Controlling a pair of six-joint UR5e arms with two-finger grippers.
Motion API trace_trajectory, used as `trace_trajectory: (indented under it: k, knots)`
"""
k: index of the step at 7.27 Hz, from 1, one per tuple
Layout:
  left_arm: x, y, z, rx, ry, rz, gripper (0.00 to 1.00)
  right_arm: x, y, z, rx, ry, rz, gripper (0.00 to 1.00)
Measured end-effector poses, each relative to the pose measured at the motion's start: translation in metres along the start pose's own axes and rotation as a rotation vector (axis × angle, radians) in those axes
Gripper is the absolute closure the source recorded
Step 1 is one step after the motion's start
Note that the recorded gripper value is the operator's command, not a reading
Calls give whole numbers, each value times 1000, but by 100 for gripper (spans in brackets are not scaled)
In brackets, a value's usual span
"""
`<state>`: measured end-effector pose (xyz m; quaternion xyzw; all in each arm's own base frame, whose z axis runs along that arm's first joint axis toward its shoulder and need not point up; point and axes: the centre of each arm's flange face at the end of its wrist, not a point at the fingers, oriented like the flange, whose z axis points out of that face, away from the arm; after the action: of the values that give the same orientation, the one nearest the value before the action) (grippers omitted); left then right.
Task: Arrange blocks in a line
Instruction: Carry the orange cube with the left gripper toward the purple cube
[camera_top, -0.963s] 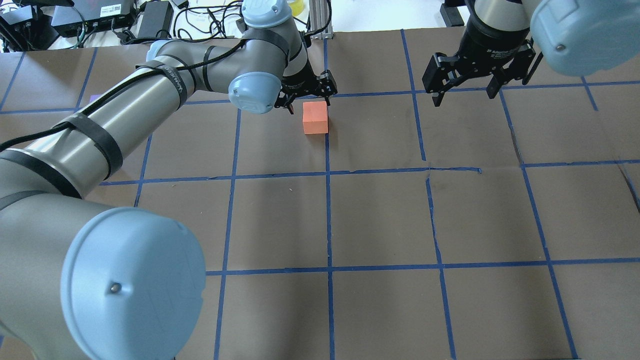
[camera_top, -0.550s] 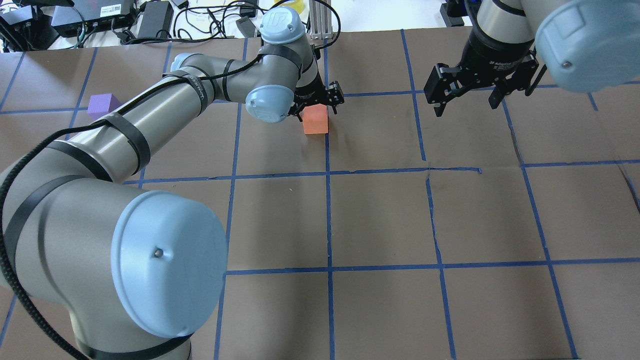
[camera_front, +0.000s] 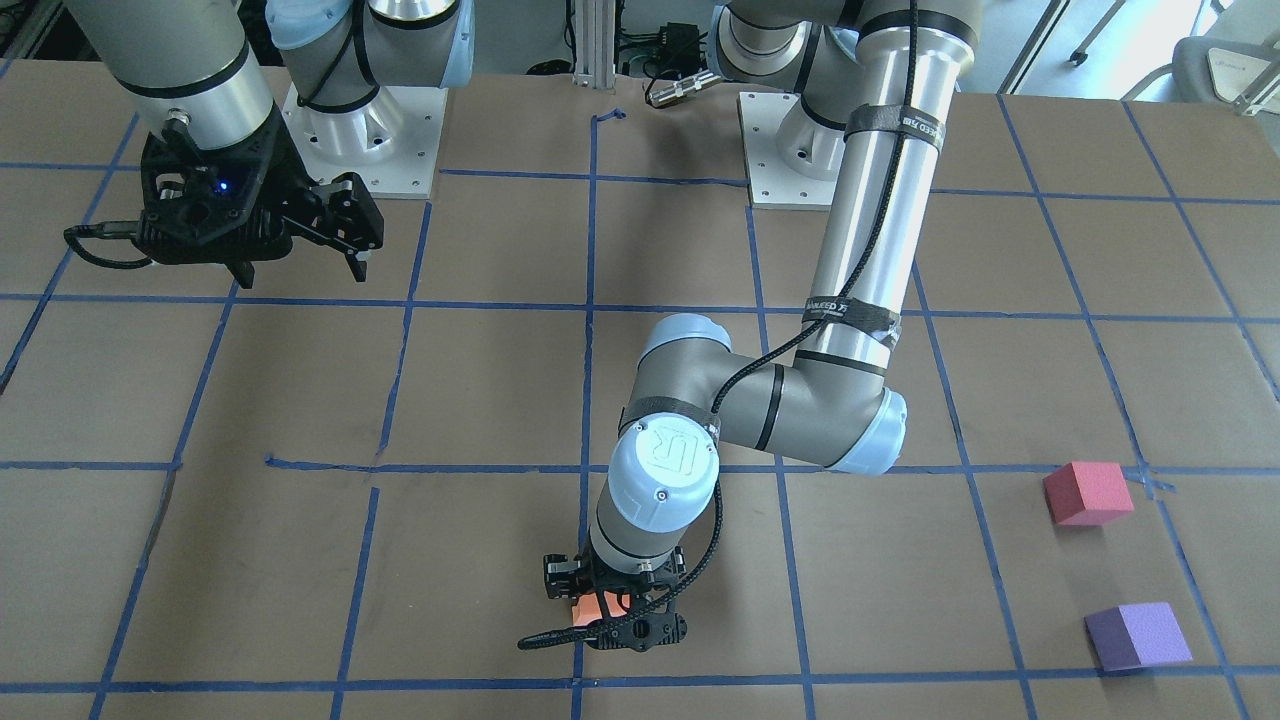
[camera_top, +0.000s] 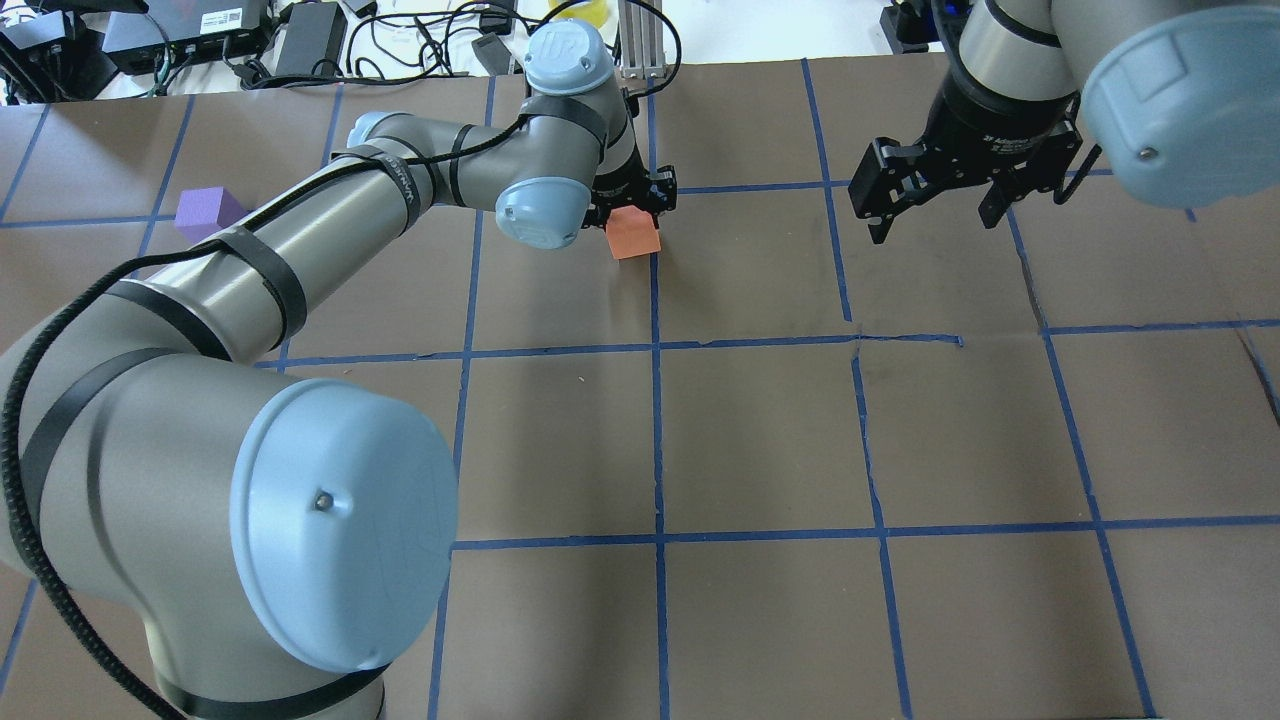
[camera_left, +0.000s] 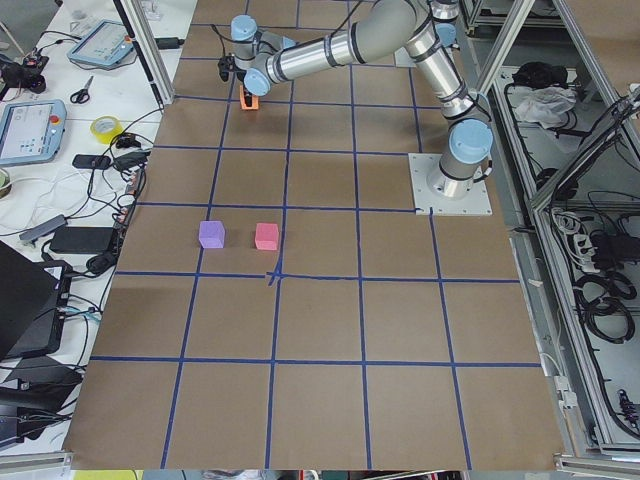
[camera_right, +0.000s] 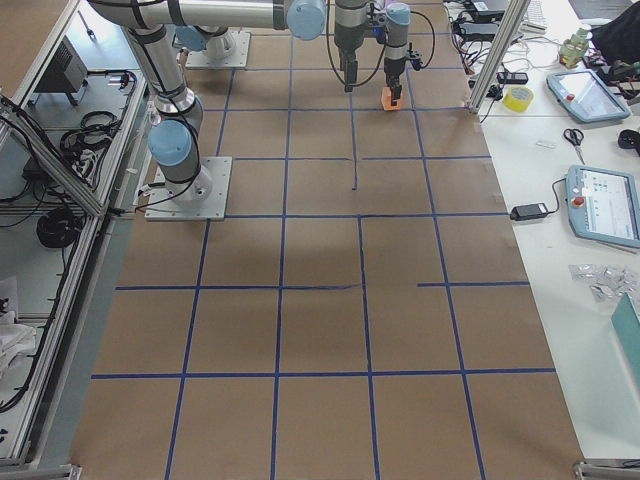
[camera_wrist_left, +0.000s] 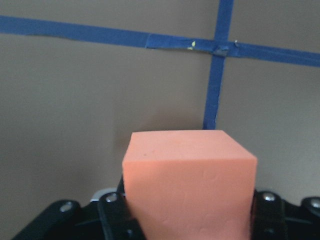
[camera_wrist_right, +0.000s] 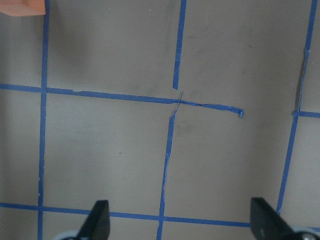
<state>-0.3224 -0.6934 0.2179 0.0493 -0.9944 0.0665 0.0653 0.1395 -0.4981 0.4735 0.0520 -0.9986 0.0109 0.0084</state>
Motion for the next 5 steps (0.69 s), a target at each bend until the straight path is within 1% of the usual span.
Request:
trace_trajectory:
  k: [1,2,3,4,5]
  knots:
    - [-24,-14,-29,20,-15,16,100,0,0,-1,1,2,0,0]
    - [-62,-29,-54,18,-33,23,100,0,-1,-2,6,3,0,0]
    - [-102,-43,-72,16,-54,32,100,0,-2,-5,21,5,-1,0]
    - [-149,-57,-88,17,-89,37,100,1,-5,-8,45,8,-2,0]
    - [-205,-70,-106,18,-125,31,100,1,-6,-8,57,9,-2,0]
